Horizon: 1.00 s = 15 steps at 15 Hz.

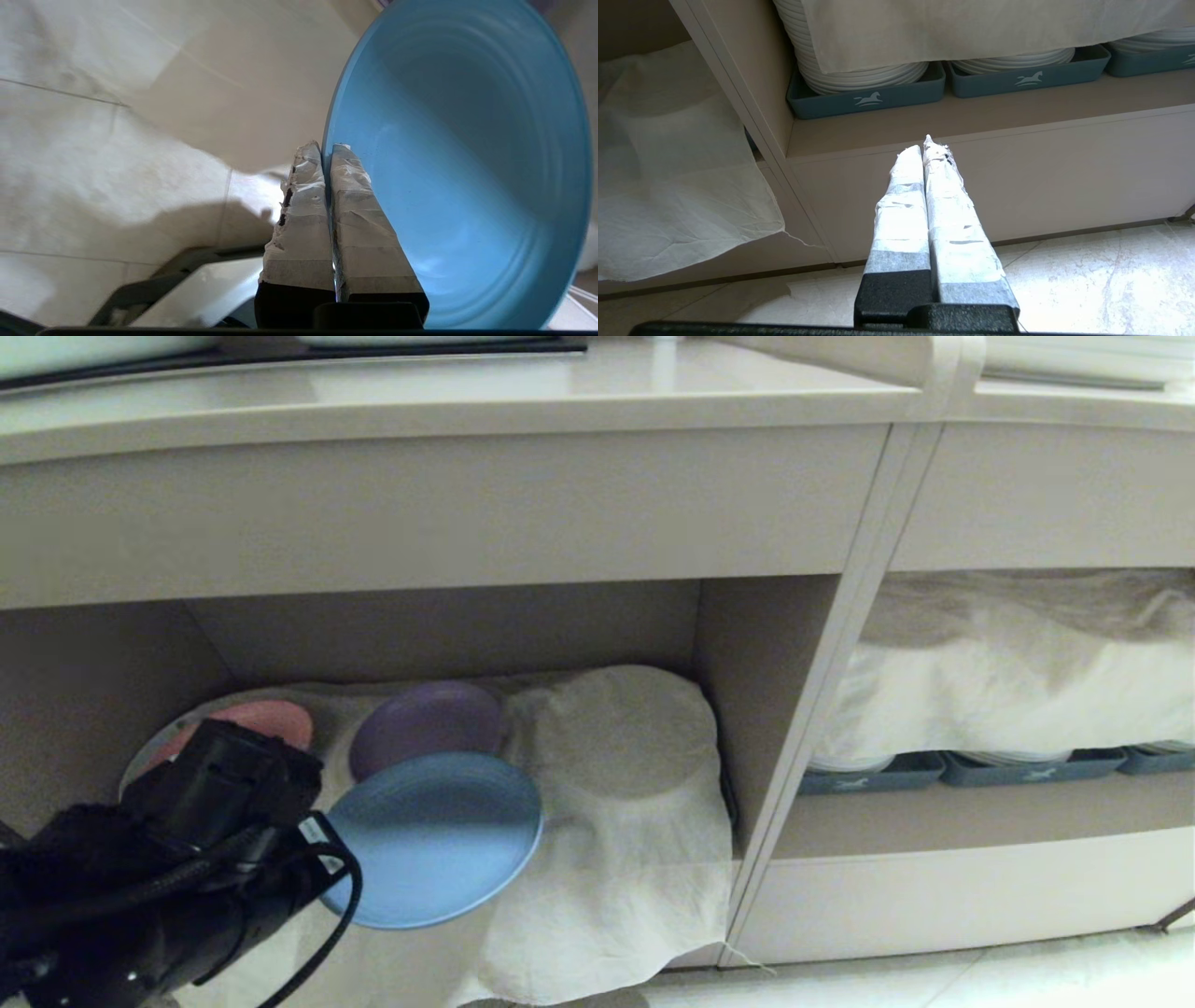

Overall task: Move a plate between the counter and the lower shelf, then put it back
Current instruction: Put the plate

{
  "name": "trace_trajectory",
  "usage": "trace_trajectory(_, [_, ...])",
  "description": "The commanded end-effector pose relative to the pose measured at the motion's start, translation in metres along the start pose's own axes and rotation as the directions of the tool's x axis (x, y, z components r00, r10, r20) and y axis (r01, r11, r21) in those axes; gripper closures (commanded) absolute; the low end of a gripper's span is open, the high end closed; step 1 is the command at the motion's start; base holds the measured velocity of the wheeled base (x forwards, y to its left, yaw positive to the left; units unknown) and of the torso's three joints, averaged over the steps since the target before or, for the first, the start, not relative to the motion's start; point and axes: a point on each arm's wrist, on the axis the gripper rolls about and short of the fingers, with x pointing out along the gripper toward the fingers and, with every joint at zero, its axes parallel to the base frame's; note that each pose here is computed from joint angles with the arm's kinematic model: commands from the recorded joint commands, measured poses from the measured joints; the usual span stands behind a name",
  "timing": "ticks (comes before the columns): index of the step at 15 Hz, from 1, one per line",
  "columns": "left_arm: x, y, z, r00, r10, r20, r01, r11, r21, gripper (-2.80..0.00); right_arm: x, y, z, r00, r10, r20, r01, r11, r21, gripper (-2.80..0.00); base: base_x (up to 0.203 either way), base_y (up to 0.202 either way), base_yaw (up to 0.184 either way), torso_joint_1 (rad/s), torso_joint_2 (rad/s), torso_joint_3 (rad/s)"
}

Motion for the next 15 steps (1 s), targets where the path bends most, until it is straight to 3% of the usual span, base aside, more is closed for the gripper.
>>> trace_trajectory(1, [-0.007, 0.01, 0.007, 1.0, -0.009, 0.024, 0.01, 0.999, -0.039, 0.0, 0.0, 0.0, 0.0, 1.0, 0.0, 0.001, 0.0, 1.0, 0.0, 0.0, 0.0, 0.0, 0.0, 0.0, 0.0, 0.0])
trace_trajectory(4, [-0.012, 0.018, 0.017, 0.999, -0.007, 0.052, 0.01, 0.998, -0.059, 0.0, 0.0, 0.0, 0.0, 1.0, 0.0, 0.001, 0.0, 1.0, 0.0, 0.0, 0.0, 0.0, 0.0, 0.0, 0.0, 0.0])
trace_trajectory(6, [-0.017, 0.028, 0.02, 0.998, -0.016, 0.054, 0.017, 1.0, -0.026, 0.0, 0.0, 0.0, 0.0, 1.0, 0.0, 0.001, 0.0, 1.0, 0.0, 0.0, 0.0, 0.0, 0.0, 0.0, 0.0, 0.0])
trace_trajectory(9, [-0.022, 0.043, 0.021, 0.999, -0.03, 0.044, 0.031, 0.999, -0.025, 0.0, 0.0, 0.0, 0.0, 1.0, 0.0, 0.001, 0.0, 1.0, 0.0, 0.0, 0.0, 0.0, 0.0, 0.0, 0.0, 0.0])
trace_trajectory(15, [-0.031, 0.066, 0.02, 0.998, -0.064, 0.023, 0.062, 0.995, 0.075, 0.0, 0.0, 0.0, 0.0, 1.0, 0.0, 0.001, 0.0, 1.0, 0.002, 0.0, 0.0, 0.0, 0.0, 0.0, 0.0, 0.0])
